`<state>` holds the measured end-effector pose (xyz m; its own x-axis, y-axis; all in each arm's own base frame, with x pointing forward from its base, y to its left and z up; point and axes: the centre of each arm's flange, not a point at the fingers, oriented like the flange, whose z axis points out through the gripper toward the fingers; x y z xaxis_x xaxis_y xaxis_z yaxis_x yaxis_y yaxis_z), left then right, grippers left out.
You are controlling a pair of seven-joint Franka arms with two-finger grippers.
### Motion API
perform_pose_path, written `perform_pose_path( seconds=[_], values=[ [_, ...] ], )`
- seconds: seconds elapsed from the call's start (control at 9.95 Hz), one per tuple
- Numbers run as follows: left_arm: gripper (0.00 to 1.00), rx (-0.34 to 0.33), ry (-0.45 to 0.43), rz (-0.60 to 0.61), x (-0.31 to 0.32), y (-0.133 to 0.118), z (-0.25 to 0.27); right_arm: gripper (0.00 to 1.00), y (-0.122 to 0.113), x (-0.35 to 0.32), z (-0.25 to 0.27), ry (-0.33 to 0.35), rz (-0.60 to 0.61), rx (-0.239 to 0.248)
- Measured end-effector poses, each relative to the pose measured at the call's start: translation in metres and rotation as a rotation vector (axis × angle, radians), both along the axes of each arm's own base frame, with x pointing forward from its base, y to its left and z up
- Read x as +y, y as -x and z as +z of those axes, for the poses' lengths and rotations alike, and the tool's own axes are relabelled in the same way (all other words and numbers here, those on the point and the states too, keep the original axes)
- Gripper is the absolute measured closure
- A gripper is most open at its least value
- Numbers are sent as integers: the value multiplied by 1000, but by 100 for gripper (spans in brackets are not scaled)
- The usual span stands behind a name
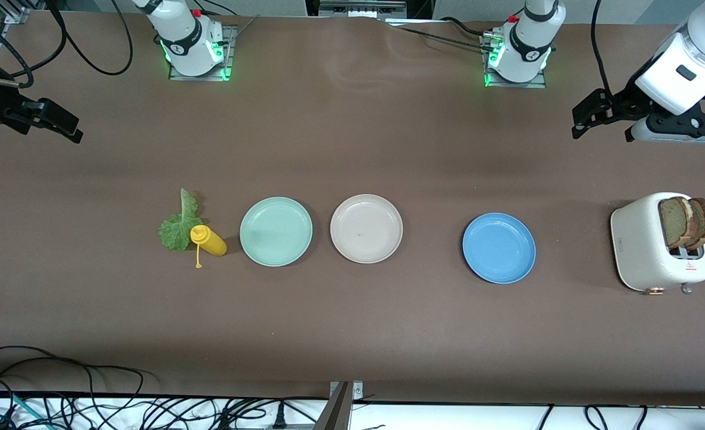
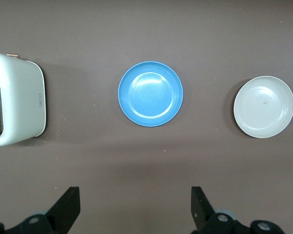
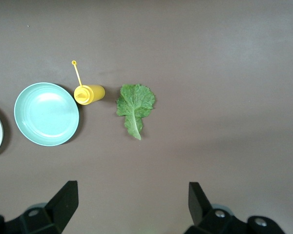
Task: Make sandwich on beige plate with both arms
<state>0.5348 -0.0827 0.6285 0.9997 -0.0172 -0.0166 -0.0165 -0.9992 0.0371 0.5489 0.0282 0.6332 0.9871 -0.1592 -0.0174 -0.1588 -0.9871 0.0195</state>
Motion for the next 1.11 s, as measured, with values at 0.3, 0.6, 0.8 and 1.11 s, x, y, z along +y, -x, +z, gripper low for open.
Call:
perform_pose_path(
  seconds=[0.3, 0.6, 0.8, 1.11],
  values=[
    [0, 10, -10, 1, 8, -2, -6, 0, 2, 1, 2, 0, 0, -2],
    [0, 12, -11, 13, 15, -3, -6, 0, 3, 1, 3, 1, 0, 0],
    [0, 11, -11, 22, 21, -4, -6, 0, 3, 1, 3, 1, -1, 4],
    [0, 3, -10, 24, 22, -4, -2, 0, 4, 1, 2, 1, 0, 10]
  ],
)
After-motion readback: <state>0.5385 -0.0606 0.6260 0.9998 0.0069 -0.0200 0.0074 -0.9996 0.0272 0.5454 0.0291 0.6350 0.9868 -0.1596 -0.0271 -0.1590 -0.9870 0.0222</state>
